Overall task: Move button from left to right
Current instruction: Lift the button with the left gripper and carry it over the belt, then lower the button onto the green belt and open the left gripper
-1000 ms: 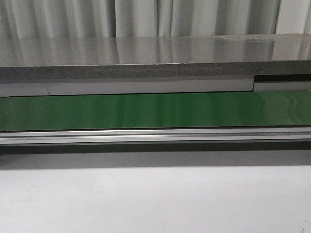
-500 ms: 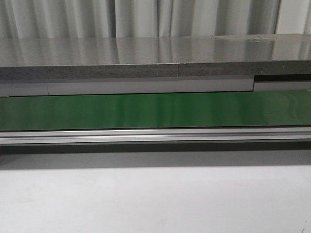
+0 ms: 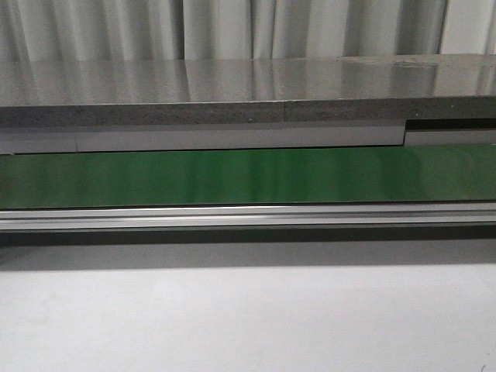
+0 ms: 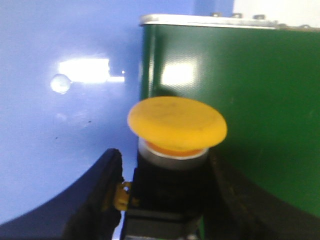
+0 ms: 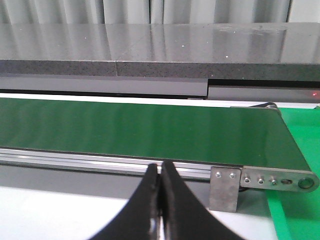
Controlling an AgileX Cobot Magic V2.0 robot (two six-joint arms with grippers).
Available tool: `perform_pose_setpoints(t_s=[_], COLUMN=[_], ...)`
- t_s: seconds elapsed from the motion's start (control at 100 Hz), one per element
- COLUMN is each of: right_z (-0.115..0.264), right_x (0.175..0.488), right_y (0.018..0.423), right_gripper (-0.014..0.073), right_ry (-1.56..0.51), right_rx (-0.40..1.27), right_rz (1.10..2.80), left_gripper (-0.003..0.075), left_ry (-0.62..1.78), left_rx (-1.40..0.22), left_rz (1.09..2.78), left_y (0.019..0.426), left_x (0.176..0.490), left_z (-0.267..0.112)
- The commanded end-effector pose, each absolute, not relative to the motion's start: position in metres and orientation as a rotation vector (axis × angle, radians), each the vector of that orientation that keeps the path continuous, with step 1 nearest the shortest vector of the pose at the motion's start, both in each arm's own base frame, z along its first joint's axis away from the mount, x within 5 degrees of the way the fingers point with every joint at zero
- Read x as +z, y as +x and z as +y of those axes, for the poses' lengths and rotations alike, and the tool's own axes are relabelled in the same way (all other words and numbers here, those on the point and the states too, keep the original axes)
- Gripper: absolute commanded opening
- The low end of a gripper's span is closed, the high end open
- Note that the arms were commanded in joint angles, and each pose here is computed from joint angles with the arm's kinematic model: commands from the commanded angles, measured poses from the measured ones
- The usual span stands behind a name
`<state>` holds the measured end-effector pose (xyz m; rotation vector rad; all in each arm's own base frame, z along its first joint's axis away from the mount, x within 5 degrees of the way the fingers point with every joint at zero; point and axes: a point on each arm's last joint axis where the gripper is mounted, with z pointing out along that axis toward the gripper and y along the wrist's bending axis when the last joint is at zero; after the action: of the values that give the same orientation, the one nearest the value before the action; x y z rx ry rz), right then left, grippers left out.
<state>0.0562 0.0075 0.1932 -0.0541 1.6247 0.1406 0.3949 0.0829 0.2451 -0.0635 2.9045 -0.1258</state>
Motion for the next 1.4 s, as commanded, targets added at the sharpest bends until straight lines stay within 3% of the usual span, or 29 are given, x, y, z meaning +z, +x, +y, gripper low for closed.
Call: perform_pose_setpoints(t_s=[0.0,0.2,0.27,0.44,0.54,0.98,1.39], right_z=[0.006,0.006,0.006,0.006,0.006,0.006,0.006], right_x=[0.208,0.208,0.208,0.208,0.208,0.208,0.208], right_y=[0.055,0.055,0.055,0.055,0.055,0.055,0.055], right_gripper=[-0.0067,-0.0067,-0.0067,-0.0067,-0.0067,-0.0067,-0.0067], right_ry=[-0.051,-0.051,-0.051,-0.051,-0.051,-0.051,-0.051], right_rx=[0.126,0.126,0.126,0.126,0.126,0.126,0.126], right_rz=[1.510,1.510,1.510,1.510,1.510,1.510,1.510], left_gripper=[0.0087,0.0121,0.0198,0.0466,0.0536,0.0538,0.0537], left_ry=[-0.026,0.002,0.002,0.002,0.003,0.107,0.249], left_rx=[-0.123,-0.130,-0.130,-0.132,-0.133,-0.371,-0.433], left_rz=[2.811,2.817,2.817,2.823,2.825,2.739,2.438], left_y=[0.393,0.393,0.393,0.393,0.393,0.393,0.369], left_x=[0.275,0.274,0.274,0.274,0.274,0.286,0.356], left_z=[0.071,0.063,0.063,0.063,0.063,0.046,0.026])
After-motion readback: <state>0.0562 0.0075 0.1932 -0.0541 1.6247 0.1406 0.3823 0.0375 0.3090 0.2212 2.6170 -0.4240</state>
